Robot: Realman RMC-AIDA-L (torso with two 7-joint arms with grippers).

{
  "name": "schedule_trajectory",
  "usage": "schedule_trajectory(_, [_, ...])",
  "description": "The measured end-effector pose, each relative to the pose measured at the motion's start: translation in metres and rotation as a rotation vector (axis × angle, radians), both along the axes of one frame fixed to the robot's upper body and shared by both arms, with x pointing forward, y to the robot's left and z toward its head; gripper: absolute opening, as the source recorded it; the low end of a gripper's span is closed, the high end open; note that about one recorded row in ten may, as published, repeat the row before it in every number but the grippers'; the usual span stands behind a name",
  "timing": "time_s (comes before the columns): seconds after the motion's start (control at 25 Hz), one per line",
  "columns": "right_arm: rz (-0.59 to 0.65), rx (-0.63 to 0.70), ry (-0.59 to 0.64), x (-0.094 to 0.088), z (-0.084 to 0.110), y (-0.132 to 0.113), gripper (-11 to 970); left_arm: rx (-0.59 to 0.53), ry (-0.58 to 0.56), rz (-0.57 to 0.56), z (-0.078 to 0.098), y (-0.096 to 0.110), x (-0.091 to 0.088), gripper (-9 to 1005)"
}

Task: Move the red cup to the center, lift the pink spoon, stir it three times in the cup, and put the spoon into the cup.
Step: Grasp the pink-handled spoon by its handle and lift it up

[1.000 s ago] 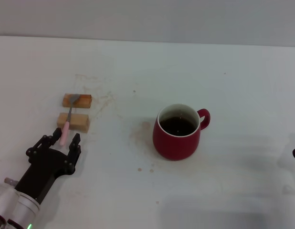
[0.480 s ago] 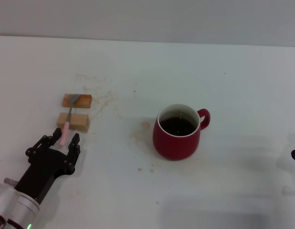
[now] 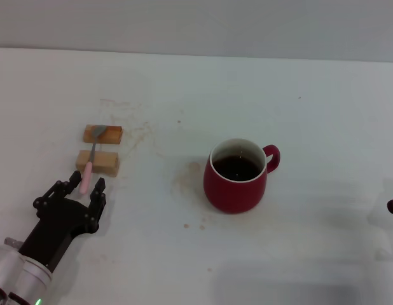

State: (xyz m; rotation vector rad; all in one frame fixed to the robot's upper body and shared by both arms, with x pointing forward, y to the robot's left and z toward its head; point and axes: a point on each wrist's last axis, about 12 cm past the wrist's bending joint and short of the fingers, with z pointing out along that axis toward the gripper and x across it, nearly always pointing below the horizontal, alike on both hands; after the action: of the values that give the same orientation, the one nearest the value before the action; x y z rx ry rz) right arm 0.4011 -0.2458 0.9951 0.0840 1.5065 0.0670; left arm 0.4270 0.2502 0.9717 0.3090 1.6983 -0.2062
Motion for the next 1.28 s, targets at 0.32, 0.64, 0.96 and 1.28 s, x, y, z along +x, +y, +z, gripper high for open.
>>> schedule_trajectory(0.32, [0.000, 0.000, 0.001, 0.0000, -0.0001, 0.0000, 0, 0.000, 0.000, 0.001, -0.0001, 0.0005, -0.0004, 420])
schedule_trajectory(0.64, [0.000, -0.001, 0.001, 0.0001, 0.0000, -0.0006, 0, 0.000, 0.002, 0.002, -0.0003, 0.0006, -0.0003, 406])
schedule_trajectory(0.96, [0.000, -0.002, 0.002, 0.0001, -0.0002, -0.0007, 1, 0.000, 0.007, 0.002, -0.0008, 0.0004, 0.0001, 391])
schedule_trajectory(1.28, [0.001, -0.002, 0.002, 0.0000, -0.0002, -0.0006, 0, 0.002, 0.007, 0.001, -0.0008, 0.0003, 0.0000, 377])
